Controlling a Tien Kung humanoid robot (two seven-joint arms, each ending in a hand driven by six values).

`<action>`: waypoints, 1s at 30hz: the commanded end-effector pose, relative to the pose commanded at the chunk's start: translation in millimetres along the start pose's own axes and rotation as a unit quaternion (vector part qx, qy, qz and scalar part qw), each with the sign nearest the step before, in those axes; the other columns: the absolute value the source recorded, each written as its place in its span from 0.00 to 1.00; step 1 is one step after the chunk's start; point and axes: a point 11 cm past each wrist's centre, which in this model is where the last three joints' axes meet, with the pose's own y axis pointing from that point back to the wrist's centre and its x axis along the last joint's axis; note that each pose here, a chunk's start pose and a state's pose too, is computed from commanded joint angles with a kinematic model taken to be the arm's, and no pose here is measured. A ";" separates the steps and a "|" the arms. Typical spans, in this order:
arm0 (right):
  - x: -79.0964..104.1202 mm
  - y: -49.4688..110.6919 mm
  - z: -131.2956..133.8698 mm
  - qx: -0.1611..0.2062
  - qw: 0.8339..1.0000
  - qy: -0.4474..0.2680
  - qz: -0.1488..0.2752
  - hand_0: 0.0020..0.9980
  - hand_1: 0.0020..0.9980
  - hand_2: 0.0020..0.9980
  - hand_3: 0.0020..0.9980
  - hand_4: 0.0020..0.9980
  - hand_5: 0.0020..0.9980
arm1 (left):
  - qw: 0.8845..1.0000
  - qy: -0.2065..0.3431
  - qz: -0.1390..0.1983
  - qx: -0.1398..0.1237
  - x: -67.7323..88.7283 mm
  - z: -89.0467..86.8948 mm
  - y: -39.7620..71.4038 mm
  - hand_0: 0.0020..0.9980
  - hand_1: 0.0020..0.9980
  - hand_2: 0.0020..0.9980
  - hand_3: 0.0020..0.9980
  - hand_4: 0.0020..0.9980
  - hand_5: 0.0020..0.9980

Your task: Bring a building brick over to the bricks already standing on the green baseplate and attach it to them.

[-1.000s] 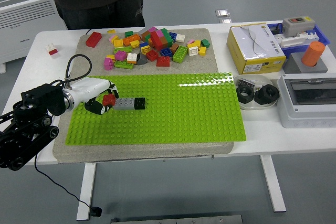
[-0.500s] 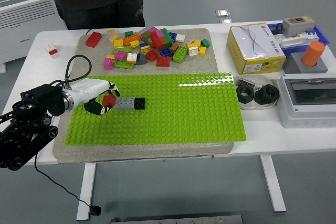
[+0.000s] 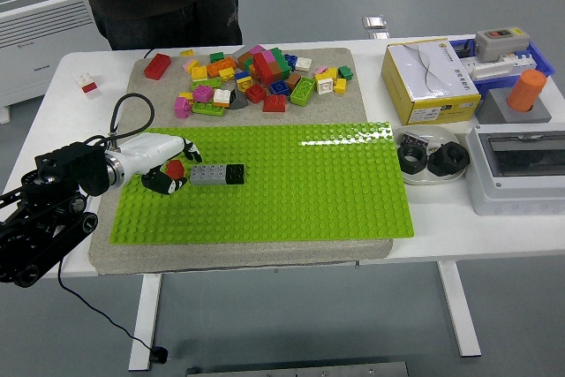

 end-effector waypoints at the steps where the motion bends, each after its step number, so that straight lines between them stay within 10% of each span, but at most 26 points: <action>1: -0.1 0.0 0.0 0.000 1.000 0.000 0.000 0.70 0.61 0.75 0.87 0.93 1.00 | 1.000 -0.001 0.000 -0.001 0.3 1.0 0.2 0.09 0.13 0.75 0.75 0.61 0.00; 16: 1.9 0.2 5.7 -0.005 1.000 -0.001 0.002 0.70 0.61 0.75 0.87 0.93 1.00 | 0.999 -0.006 0.016 0.040 33.2 -14.3 34.9 0.10 0.14 0.76 0.80 0.72 0.00; 30: 1.0 0.0 12.2 -0.012 1.000 0.001 0.004 0.70 0.61 0.75 0.87 0.92 1.00 | 0.982 0.175 0.050 0.044 28.0 -26.3 62.2 0.10 0.15 0.79 0.94 0.81 0.09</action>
